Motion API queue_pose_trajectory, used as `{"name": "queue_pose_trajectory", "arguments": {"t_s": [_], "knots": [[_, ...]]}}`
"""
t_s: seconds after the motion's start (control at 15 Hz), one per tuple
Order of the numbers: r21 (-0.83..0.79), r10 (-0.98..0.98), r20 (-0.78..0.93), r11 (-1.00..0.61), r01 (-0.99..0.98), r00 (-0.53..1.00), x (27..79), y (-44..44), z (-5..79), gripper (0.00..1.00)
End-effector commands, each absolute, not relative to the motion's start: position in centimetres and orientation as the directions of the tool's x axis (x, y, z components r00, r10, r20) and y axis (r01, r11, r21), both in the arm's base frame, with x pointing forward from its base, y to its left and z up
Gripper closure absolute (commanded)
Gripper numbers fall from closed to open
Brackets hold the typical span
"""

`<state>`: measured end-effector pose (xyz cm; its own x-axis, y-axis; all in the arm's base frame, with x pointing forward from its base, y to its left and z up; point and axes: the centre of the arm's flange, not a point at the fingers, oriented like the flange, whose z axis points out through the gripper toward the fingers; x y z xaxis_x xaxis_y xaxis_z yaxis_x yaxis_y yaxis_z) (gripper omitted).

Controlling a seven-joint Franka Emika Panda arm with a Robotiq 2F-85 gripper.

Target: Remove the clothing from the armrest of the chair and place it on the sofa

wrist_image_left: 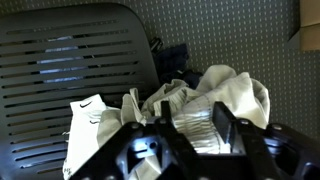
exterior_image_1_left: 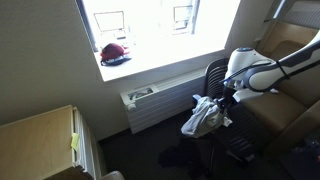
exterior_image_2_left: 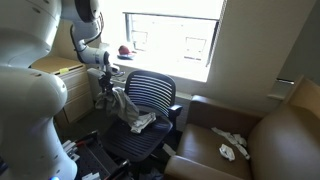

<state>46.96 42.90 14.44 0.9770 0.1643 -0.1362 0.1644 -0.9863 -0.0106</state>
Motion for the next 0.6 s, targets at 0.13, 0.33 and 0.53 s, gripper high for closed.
{"name": "queue_pose_trajectory", "arguments": {"t_s": [0.13, 0.33, 0.53], "knots": [[-0.017, 0.195, -0.145, -0.981, 0.194, 0.97, 47.19, 43.14, 13.65, 0.97], [-0.016, 0.196, -0.144, -0.981, 0.196, 0.97, 47.42, 43.45, 13.53, 1.0], [-0.031, 0.205, -0.133, -0.979, 0.203, 0.97, 48.01, 44.02, 14.26, 0.99]]}}
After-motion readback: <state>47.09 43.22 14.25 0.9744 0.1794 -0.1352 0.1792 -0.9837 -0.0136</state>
